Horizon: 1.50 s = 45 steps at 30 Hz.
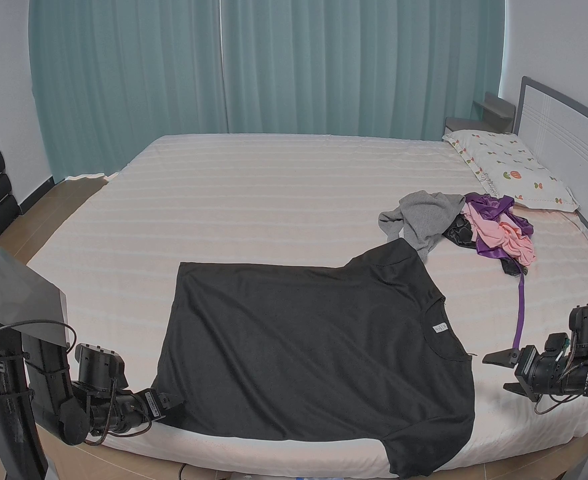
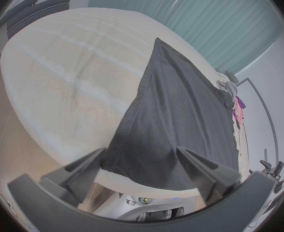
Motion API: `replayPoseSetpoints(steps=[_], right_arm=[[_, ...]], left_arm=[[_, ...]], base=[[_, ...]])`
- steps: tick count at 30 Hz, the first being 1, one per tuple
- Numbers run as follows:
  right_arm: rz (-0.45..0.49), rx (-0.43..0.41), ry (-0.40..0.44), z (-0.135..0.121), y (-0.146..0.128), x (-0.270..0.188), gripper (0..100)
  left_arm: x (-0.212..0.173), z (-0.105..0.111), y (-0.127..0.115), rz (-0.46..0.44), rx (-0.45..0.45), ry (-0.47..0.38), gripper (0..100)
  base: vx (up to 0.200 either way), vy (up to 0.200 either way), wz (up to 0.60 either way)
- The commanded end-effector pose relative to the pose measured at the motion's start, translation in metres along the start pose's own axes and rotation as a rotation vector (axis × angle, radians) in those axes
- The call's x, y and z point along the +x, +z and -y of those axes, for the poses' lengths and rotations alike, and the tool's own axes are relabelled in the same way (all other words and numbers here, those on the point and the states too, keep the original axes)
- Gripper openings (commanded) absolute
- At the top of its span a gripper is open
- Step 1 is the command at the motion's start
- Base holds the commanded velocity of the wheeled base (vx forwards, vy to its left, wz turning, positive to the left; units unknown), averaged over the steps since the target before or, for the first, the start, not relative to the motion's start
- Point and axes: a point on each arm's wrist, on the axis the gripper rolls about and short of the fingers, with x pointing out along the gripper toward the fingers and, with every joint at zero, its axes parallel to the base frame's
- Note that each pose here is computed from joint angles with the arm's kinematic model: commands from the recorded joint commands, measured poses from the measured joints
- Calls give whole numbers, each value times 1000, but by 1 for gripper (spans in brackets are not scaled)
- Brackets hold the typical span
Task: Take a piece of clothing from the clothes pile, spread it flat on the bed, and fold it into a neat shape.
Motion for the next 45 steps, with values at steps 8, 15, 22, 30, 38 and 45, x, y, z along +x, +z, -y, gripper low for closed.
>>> replayPoseSetpoints(steps=[8,15,22,30,38,45], right_arm=[[-39,2,-31,5,-4,6,100],[-81,-9,-70,9,-8,16,100],[-129,-10,-124,15,-14,34,100],[-98,-1,-148,20,-24,57,100],[-77,-5,-113,17,-33,79,100],[-51,17,-87,15,-32,81,100]], left_arm=[[-6,-7,-3,10,-29,59,0],[-14,-6,-3,31,-39,54,0],[-13,-6,-3,29,-95,51,0],[-13,-5,-2,26,-181,31,0],[-13,-3,-1,30,-212,21,0],[-13,-4,-2,26,-211,23,0]], base=[[0,0,0],[0,0,0],[0,0,0],[0,0,0],[0,0,0],[0,0,0]])
